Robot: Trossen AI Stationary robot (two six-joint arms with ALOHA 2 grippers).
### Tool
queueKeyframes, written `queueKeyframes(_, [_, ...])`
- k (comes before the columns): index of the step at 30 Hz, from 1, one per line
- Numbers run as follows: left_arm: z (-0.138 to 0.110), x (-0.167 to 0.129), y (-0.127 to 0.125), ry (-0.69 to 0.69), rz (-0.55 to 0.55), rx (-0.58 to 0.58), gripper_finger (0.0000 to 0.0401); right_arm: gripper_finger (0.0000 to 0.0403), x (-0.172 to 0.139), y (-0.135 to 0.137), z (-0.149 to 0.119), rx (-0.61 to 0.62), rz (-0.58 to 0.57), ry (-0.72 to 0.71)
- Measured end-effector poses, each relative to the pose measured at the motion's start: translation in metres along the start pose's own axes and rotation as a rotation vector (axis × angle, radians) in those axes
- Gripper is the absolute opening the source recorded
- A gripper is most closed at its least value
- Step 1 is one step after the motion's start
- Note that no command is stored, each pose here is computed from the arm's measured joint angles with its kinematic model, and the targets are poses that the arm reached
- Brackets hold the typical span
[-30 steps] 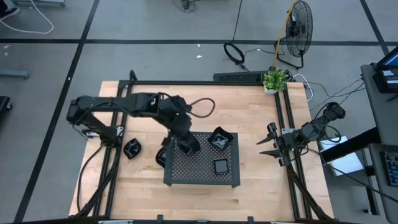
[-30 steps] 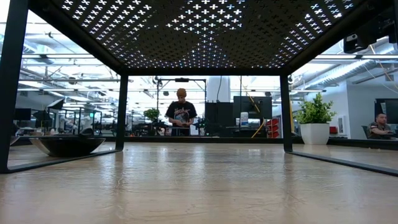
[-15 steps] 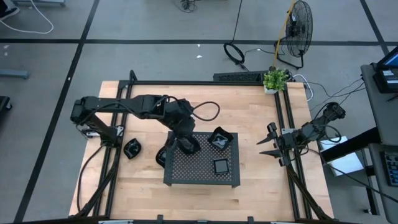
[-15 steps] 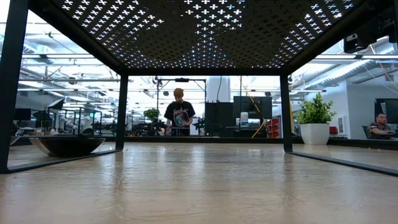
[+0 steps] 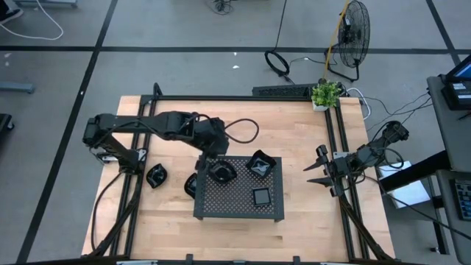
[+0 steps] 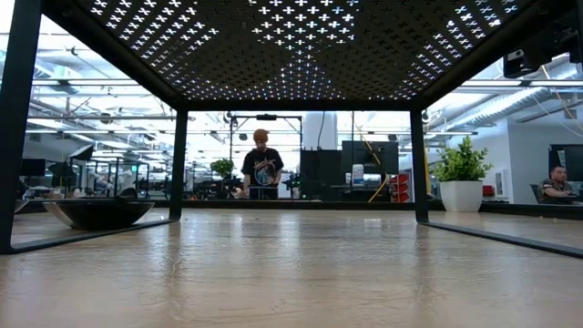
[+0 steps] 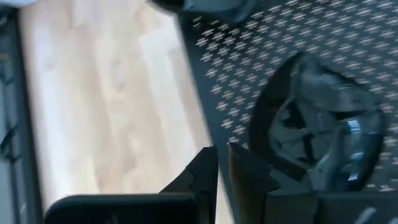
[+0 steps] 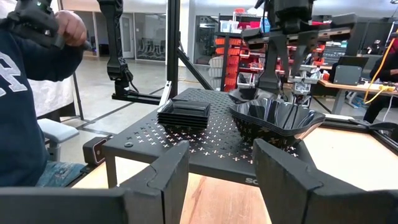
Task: Pick & Place Mini shaped plates
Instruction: Stack the black leaf-shaped plate on top of the black leaf-shaped plates on the shelf
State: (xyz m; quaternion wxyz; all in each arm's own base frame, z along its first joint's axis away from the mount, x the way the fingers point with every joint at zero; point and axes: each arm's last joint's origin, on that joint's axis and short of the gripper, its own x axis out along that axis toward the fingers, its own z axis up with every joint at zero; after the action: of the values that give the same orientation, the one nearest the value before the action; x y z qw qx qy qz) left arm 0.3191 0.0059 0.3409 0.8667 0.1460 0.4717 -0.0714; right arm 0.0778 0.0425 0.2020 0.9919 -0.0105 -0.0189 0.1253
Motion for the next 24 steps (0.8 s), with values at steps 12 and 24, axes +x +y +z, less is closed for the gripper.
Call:
queueKeyframes(12, [-0.043,-0.051,0.002,0.227,0.321,-0.569,0.0067,0.0165,0.000,0.000,0.000,0.000,0.000,-0.001])
queueKeyframes(24, [-0.150,-0.014,-0.057,0.441,0.476,-1.375,0.0207,0.0165,0.000,0.000,0.001,0.006,0.000,-0.014])
